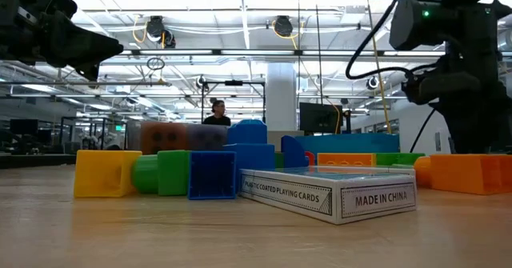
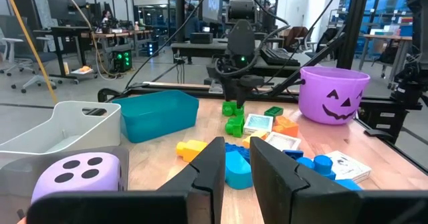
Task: Pick & Place Toys
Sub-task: Put the green right 2 studs game piece into the blue bin
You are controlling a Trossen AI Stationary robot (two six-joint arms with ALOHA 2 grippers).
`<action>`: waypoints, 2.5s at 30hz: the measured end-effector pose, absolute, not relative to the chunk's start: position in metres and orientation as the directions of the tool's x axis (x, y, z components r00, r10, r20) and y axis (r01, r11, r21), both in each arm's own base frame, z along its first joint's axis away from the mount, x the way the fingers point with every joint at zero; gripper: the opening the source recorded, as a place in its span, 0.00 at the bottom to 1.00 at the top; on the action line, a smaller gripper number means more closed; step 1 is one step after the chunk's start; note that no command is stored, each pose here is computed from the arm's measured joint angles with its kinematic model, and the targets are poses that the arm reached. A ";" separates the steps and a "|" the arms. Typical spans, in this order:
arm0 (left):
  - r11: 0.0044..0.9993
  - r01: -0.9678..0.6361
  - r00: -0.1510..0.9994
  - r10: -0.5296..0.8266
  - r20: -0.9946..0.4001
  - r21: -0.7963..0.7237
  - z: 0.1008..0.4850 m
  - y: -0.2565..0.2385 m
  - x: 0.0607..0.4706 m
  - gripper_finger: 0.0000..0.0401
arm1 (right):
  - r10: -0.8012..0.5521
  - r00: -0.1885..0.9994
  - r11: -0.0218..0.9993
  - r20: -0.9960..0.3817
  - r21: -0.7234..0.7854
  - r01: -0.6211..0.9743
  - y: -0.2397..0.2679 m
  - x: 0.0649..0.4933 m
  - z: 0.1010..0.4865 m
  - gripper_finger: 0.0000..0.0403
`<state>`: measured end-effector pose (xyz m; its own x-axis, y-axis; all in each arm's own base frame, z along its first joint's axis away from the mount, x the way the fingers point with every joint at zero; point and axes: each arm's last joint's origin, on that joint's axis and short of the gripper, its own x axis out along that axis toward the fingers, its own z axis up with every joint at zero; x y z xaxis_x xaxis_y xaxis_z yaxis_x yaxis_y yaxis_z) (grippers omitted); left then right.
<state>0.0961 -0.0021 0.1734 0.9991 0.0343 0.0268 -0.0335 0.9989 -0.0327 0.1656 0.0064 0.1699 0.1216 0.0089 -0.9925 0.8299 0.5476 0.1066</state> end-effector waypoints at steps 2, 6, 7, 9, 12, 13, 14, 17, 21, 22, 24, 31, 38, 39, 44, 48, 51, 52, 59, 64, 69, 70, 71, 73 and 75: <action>0.999 -0.033 0.999 0.034 0.027 -0.033 0.173 -0.002 0.096 0.19 | 0.011 0.148 0.551 -0.989 0.130 0.824 0.007 0.167 0.168 0.64; 0.999 -0.033 0.999 0.034 0.027 -0.033 0.173 -0.002 0.096 0.19 | 0.008 0.138 0.545 -0.990 0.120 0.830 0.007 0.165 0.165 0.64; 0.999 -0.033 0.999 0.034 0.027 -0.032 0.173 -0.002 0.096 0.19 | 0.008 0.134 0.545 -0.991 0.116 0.831 0.007 0.164 0.163 0.64; 0.999 -0.033 0.999 0.034 0.027 -0.032 0.173 -0.002 0.096 0.19 | 0.006 0.129 0.544 -0.992 0.112 0.831 0.007 0.163 0.161 0.63; 0.999 -0.033 0.999 0.034 0.027 -0.032 0.173 -0.002 0.096 0.19 | 0.007 0.135 0.544 -0.991 0.117 0.831 0.007 0.162 0.156 0.61; 0.999 -0.033 0.999 0.034 0.027 -0.032 0.173 -0.002 0.096 0.19 | 0.007 0.139 0.544 -0.990 0.121 0.830 0.007 0.162 0.155 0.60; 0.999 -0.033 0.999 0.034 0.027 -0.032 0.173 -0.002 0.096 0.19 | 0.008 0.144 0.544 -0.990 0.125 0.830 0.007 0.162 0.154 0.59; 0.999 -0.033 0.999 0.034 0.027 -0.032 0.173 -0.002 0.096 0.19 | 0.008 0.144 0.545 -0.990 0.125 0.829 0.007 0.161 0.153 0.55; 0.999 -0.033 0.999 0.034 0.027 -0.032 0.173 -0.002 0.096 0.19 | 0.008 0.143 0.550 -0.990 0.123 0.826 0.007 0.161 0.153 0.49; 0.999 -0.033 0.999 0.034 0.027 -0.032 0.173 -0.002 0.096 0.19 | 0.008 0.143 0.552 -0.990 0.123 0.825 0.007 0.161 0.153 0.47; 0.999 -0.034 0.999 0.035 0.027 -0.033 0.173 -0.002 0.096 0.19 | 0.008 0.143 0.554 -0.990 0.123 0.823 0.007 0.161 0.153 0.44; 0.999 -0.034 0.999 0.035 0.027 -0.032 0.173 -0.002 0.096 0.19 | 0.008 0.149 0.568 -0.989 0.127 0.813 0.007 0.161 0.154 0.40; 0.999 -0.033 0.999 0.034 0.027 -0.032 0.173 -0.002 0.096 0.19 | 0.010 0.207 0.588 -0.978 0.173 0.790 0.007 0.161 0.165 0.40; 0.999 -0.033 0.999 0.034 0.027 -0.032 0.173 -0.002 0.096 0.19 | 0.011 0.220 0.591 -0.976 0.183 0.786 0.007 0.161 0.168 0.40; 0.999 -0.034 0.999 0.034 0.027 -0.033 0.173 -0.002 0.096 0.19 | 0.010 0.307 0.608 -0.952 0.250 0.754 0.007 0.161 0.184 0.40; 0.999 -0.033 0.999 0.034 0.027 -0.033 0.173 -0.002 0.096 0.19 | -0.029 0.377 0.618 -0.926 0.279 0.734 0.005 0.160 0.196 0.40; 0.999 -0.034 0.999 0.034 0.027 -0.033 0.173 -0.002 0.096 0.19 | -0.069 0.439 0.630 -0.896 0.302 0.716 0.002 0.161 0.202 0.40; 0.999 -0.033 0.999 0.034 0.027 -0.033 0.173 -0.002 0.096 0.19 | -0.080 0.466 0.636 -0.881 0.315 0.705 0.001 0.162 0.204 0.40; 0.999 -0.033 0.999 0.034 0.027 -0.033 0.173 -0.002 0.096 0.19 | -0.174 0.628 0.695 -0.759 0.357 0.624 -0.016 0.176 0.218 0.40; 0.999 -0.033 0.999 0.034 0.027 -0.032 0.173 -0.002 0.096 0.19 | -0.252 0.700 0.721 -0.669 0.352 0.597 -0.035 0.183 0.226 0.40; 0.999 -0.034 0.999 0.035 0.027 -0.032 0.173 -0.002 0.096 0.19 | -0.342 0.739 0.764 -0.580 0.287 0.578 -0.056 0.185 0.235 0.40; 0.999 -0.033 0.999 0.034 0.027 -0.032 0.173 -0.002 0.096 0.19 | -0.362 0.744 0.771 -0.561 0.267 0.577 -0.061 0.185 0.237 0.40; 0.999 -0.034 0.999 0.034 0.027 -0.032 0.173 -0.002 0.096 0.19 | -0.383 0.747 0.777 -0.543 0.247 0.579 -0.065 0.185 0.238 0.40; 0.999 -0.033 0.999 0.034 0.027 -0.032 0.173 -0.002 0.096 0.19 | -0.423 0.749 0.781 -0.509 0.213 0.586 -0.076 0.183 0.242 0.40; 0.999 -0.033 0.999 0.034 0.027 -0.032 0.173 -0.002 0.096 0.19 | -0.421 0.767 0.793 -0.483 0.214 0.570 -0.088 0.182 0.243 0.40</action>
